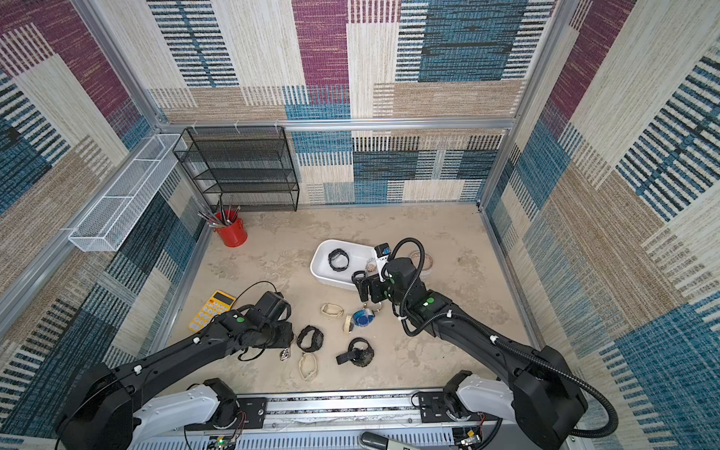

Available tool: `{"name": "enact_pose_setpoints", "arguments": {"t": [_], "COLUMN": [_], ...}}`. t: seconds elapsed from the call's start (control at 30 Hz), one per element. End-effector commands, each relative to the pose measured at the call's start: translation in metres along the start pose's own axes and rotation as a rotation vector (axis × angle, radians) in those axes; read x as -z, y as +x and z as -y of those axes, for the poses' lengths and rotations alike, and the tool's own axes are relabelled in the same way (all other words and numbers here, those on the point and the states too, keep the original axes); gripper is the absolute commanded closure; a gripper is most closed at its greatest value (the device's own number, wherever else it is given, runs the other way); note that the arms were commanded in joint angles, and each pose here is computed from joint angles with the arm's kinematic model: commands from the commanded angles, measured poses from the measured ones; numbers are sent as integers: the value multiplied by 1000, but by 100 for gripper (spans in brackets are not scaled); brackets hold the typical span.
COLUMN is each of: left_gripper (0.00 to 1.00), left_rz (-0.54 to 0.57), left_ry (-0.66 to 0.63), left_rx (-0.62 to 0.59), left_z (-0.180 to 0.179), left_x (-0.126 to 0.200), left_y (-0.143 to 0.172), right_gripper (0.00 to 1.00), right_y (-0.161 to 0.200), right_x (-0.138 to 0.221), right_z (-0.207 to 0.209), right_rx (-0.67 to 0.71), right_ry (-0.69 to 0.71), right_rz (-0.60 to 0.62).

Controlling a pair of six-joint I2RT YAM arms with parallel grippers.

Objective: Put the watch into the storage box
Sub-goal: Pick up the watch at the center of the board.

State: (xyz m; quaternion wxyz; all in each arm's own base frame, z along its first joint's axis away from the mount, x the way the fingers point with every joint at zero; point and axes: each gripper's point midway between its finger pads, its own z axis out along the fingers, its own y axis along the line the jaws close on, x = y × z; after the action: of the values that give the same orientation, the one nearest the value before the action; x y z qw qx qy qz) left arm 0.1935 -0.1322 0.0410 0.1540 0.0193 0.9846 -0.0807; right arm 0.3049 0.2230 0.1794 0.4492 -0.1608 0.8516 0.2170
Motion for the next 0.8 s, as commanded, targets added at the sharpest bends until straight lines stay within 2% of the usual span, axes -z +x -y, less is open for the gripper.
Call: {"name": "enact_pose_setpoints", "arguments": {"t": [0.0,0.3,0.47,0.63,0.77], "left_gripper": [53,65,86,100,100], "left_rz": [0,-65,-72,-68,-51], "left_ry": [29,-9,-9,-17,-15], "left_rx": [-30,-51,-55,-64,-77], "left_z": [8,7,8,8,11], "left_x": [-4,-19,-23,-23,-19], "left_y": [-4,0,-1,-4,-11], "right_gripper": [0,0,0,0,0], "right_y": [-8,-10,-11,-12,-11], "right_x": [2,1,1,1,0], "right_z": [0,1,0,0,0], "right_rx": [-3,-3,-3,-3,-2], "right_ry": [5,12,8,9,8], "right_rz": [36,40,40,44,42]}}
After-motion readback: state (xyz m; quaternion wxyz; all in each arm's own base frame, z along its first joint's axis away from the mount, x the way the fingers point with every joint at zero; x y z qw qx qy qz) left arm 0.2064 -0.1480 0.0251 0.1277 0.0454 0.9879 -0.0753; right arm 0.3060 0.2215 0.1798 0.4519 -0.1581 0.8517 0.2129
